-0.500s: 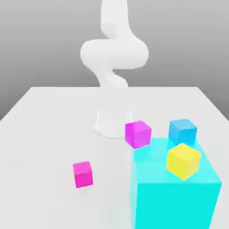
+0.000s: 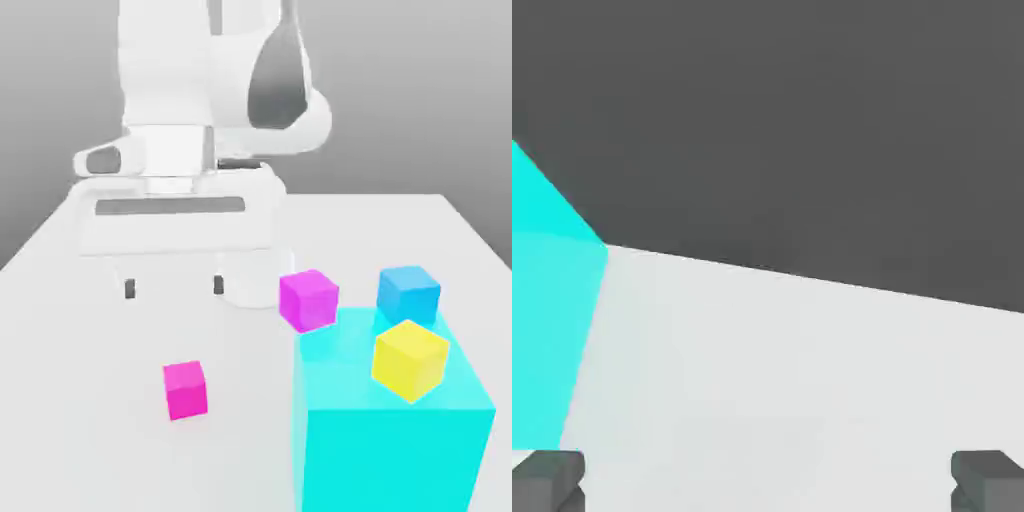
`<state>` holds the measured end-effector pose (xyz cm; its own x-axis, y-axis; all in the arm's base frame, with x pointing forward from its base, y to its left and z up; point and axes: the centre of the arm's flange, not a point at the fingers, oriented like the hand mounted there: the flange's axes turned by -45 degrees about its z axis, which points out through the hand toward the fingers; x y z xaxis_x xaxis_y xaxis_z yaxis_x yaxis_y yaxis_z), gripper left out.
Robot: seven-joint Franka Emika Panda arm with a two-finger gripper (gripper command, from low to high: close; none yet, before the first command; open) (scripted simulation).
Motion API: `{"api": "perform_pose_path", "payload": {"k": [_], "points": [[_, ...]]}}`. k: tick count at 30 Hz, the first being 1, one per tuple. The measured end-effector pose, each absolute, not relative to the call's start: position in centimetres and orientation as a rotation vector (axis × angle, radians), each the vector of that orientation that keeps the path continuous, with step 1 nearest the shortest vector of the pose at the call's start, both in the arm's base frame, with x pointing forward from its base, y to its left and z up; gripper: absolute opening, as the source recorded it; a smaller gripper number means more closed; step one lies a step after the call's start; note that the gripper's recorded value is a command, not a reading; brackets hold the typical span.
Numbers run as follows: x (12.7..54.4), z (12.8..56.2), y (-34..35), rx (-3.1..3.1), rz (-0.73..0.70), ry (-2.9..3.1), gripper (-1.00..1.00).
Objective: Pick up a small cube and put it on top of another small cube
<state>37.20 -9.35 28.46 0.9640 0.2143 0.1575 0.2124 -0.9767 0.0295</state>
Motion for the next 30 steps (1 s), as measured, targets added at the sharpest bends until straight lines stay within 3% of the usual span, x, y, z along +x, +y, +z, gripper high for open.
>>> {"api": "perform_pose_path", "payload": {"k": [4,15,16,23,30], "points": [[32.6,20.0,-10.3,3.109,0.031,0.433,0.0],[31.9,13.6,-10.3,3.108,0.003,0.445,0.0],[31.8,13.3,-10.3,3.109,0.001,0.444,-1.0],[31.8,13.3,-10.3,3.11,0.0,0.443,-1.0],[32.3,16.8,-10.5,3.107,0.009,0.449,-1.0]]}}
